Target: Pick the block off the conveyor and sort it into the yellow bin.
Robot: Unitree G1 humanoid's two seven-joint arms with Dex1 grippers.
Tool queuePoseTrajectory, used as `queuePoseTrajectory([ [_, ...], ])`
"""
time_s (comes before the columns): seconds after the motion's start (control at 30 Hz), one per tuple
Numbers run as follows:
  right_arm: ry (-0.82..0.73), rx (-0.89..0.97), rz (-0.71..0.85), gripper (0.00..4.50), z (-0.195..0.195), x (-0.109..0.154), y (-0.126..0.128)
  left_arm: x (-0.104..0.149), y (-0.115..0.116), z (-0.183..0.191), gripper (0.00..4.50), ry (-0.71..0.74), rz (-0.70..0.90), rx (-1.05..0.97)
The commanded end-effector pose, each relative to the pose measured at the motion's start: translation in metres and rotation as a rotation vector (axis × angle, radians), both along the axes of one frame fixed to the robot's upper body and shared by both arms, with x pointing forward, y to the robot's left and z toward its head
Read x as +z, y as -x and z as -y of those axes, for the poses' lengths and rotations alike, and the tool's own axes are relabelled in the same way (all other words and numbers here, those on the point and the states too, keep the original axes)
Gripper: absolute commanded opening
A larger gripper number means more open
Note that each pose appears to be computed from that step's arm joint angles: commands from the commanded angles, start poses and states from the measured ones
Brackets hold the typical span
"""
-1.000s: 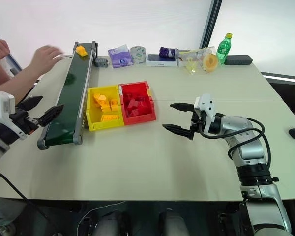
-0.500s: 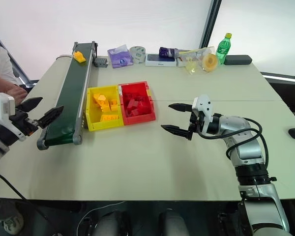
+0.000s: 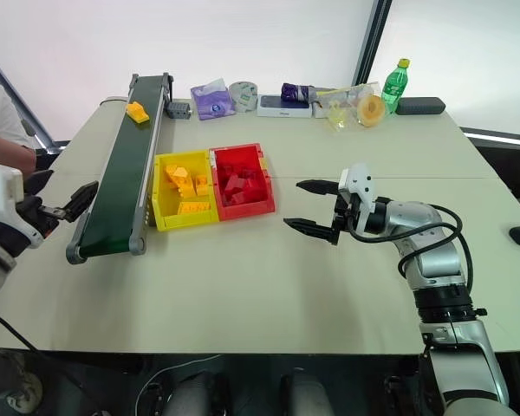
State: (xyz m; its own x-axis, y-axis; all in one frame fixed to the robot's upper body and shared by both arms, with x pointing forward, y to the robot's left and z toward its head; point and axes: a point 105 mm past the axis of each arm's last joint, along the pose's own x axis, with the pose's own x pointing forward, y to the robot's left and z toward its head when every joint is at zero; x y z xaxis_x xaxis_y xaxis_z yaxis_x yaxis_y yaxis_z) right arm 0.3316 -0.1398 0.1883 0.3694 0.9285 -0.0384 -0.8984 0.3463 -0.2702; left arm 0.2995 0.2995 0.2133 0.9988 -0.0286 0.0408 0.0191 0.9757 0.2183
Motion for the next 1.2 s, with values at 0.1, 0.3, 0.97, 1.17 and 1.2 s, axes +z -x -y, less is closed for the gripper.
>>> queuePoseTrajectory([
  [0.1,-0.007,0.013,0.056,4.50,-0.002,0.014,-0.001,0.012,-0.001,0.007,4.46,0.008,-0.008,0.121],
  [0.3,-0.010,0.020,0.058,4.50,-0.004,0.013,-0.002,0.007,-0.004,0.008,4.46,0.081,-0.024,0.159],
  [0.97,-0.015,0.008,0.073,4.50,-0.004,0.015,-0.003,0.007,-0.009,0.025,4.46,0.147,-0.008,0.094],
  [1.17,-0.014,0.011,0.076,4.50,-0.005,0.014,-0.003,0.008,-0.011,0.025,4.46,0.152,-0.001,0.093],
  [1.2,-0.014,0.010,0.077,4.50,-0.005,0.014,-0.003,0.008,-0.011,0.026,4.46,0.152,0.000,0.093],
])
